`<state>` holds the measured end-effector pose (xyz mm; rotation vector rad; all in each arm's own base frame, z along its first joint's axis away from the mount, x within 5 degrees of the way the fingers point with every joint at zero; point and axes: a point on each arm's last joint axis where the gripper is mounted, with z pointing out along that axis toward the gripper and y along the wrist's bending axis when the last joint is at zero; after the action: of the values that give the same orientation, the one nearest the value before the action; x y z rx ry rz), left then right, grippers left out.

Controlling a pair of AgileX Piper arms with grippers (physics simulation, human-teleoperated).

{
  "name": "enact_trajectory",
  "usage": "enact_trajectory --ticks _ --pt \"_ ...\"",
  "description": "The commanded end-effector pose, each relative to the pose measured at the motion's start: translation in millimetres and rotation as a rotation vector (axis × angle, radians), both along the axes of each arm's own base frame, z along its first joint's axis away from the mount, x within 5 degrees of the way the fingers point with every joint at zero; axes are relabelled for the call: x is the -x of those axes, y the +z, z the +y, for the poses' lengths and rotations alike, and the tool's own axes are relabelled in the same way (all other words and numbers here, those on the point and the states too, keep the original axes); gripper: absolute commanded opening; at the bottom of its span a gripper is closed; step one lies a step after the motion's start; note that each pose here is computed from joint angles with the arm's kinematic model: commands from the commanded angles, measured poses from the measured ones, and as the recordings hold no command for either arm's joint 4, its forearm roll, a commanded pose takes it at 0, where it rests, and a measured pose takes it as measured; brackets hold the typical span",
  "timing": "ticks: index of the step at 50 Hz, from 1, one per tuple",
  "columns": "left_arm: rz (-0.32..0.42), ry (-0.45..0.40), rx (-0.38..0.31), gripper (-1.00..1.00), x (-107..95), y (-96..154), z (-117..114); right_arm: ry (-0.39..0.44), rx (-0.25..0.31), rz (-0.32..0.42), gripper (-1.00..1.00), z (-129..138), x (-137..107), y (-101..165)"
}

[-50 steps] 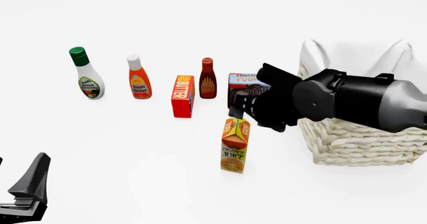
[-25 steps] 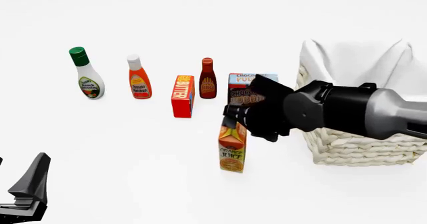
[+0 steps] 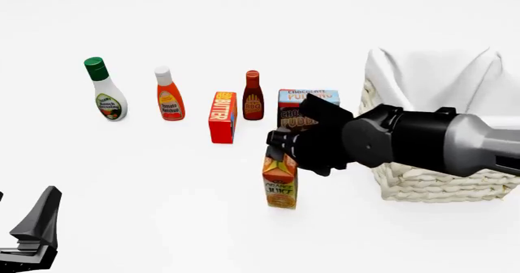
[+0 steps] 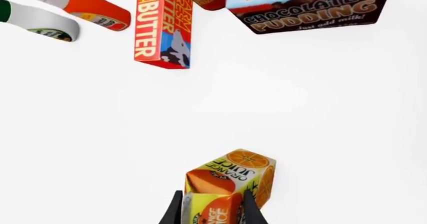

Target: Pick the orange juice and place it in the basket.

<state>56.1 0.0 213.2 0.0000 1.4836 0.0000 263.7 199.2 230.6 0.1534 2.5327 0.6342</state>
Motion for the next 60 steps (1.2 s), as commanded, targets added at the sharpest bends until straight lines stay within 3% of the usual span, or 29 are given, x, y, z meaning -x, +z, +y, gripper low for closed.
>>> enact_trajectory --ticks 1,7,14,31,60 --pt "0.0 0.0 0.0 1.0 0 0 0 0.016 0.07 0.015 -1.0 -8 2 -11" --pt "0.0 0.0 0.0 1.0 0 0 0 0.01 0.078 -0.031 -1.0 -20 -6 3" --pt "0.0 0.0 0.0 1.0 0 0 0 0.012 0.036 -0.099 -1.0 -25 4 31" --pt "0.0 0.0 0.0 1.0 0 0 0 -0.001 -0.017 -0.165 -1.0 -35 17 55" --pt "0.0 0.0 0.0 1.0 0 0 0 -0.003 -0.128 -0.355 -1.0 -59 52 114"
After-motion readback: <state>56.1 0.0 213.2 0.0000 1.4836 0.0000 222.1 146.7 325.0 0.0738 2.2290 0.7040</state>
